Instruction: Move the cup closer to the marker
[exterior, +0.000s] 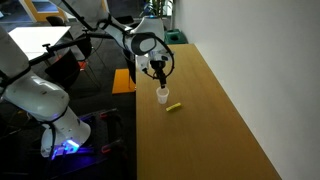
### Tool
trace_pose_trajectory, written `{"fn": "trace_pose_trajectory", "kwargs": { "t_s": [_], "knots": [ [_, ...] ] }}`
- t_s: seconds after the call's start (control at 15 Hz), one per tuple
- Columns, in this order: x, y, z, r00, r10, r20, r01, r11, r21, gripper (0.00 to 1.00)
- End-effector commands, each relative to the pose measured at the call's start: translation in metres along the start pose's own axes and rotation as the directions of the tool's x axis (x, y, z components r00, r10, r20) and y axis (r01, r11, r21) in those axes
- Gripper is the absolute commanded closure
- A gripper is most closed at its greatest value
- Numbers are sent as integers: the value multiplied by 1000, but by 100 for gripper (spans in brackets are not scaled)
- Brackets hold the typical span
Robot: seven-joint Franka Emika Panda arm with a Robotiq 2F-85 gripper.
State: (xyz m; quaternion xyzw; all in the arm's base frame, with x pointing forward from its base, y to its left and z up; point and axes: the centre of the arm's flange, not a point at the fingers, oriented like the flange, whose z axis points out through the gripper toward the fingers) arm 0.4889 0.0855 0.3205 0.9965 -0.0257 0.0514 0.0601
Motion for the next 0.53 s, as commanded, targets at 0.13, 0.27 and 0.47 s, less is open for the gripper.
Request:
{"fn": "trace_pose_trajectory", "kwargs": {
  "t_s": [0.13,0.27,0.47],
  "knots": [
    [-5,12,-12,997,-60,58,60,998,-2,0],
    [-5,15,-14,994,-85,63,85,996,-1,0],
    [-5,15,-14,994,-94,63,94,996,-1,0]
  ]
}}
